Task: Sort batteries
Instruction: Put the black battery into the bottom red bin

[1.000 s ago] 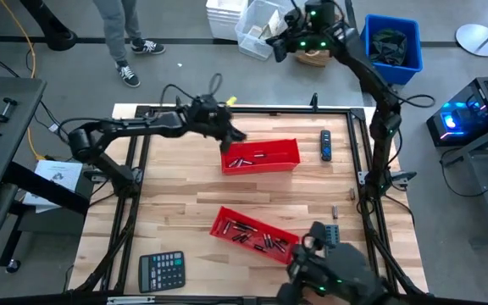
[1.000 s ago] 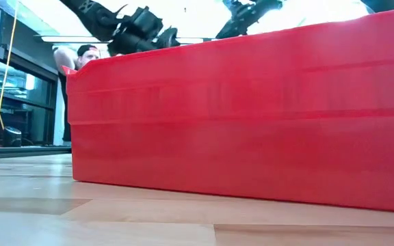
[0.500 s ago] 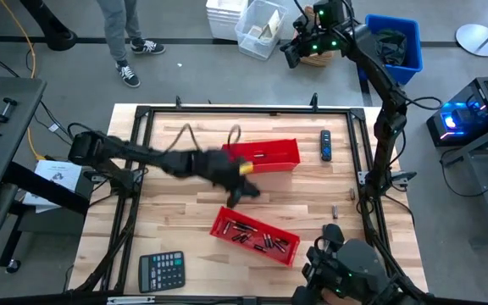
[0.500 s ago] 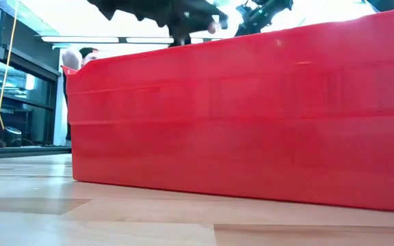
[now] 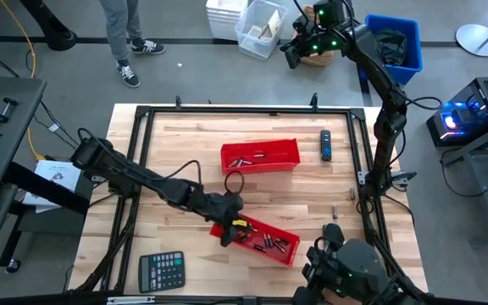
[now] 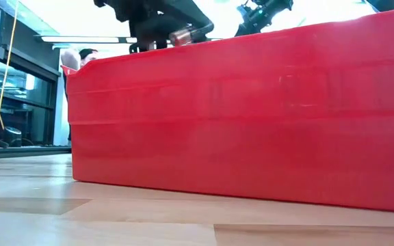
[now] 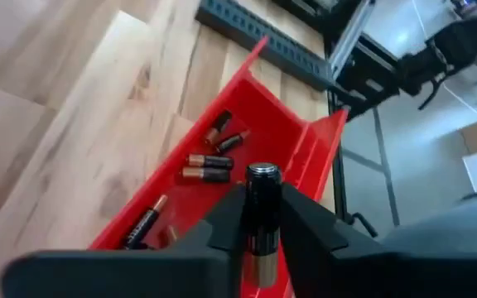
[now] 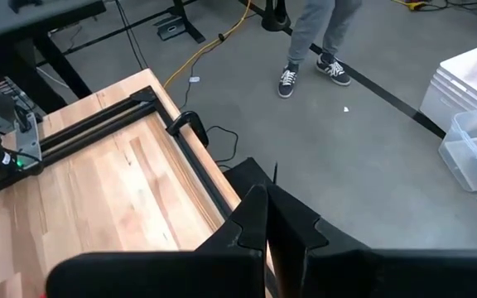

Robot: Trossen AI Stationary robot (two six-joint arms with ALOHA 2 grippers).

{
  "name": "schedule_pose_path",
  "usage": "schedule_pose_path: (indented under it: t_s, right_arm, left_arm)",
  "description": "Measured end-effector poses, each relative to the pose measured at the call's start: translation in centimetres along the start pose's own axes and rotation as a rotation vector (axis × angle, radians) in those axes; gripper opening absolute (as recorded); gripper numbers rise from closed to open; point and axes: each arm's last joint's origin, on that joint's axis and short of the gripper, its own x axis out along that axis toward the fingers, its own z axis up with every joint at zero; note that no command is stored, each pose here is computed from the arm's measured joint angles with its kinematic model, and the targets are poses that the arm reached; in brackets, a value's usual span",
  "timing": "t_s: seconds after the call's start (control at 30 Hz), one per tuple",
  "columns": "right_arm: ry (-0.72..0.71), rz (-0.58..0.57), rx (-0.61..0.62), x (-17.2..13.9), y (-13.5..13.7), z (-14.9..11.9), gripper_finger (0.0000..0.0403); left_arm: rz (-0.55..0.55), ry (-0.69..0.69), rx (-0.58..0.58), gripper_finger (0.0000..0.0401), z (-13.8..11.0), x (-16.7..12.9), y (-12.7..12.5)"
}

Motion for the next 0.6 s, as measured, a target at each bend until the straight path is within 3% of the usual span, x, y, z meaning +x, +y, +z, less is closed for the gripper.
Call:
schedule_pose_path:
  t_s: [0.17,0.3,0.5,0.6]
  right_arm:
    - [0.000,0.000,0.003,0.0,0.0,0.0,0.0000]
    - [0.000,-0.001,0.000,0.0,0.0,0.0,0.0000]
    - [0.009,-0.032,0.125,0.2,-1.3,-0.3,0.0000]
    - [0.112,-0.064,0.251,1.8,-3.3,-1.8,0.0000]
  left_arm:
    - [-0.054,0.094,-0.031,0.0145,-0.3,0.7,0.7]
    - [-0.034,0.117,-0.086,0.0202,1.2,-0.3,2.6]
    - [0.134,0.026,-0.154,0.0228,5.6,-4.4,8.4]
    - [0.234,-0.038,-0.154,0.0227,7.7,-6.8,12.3]
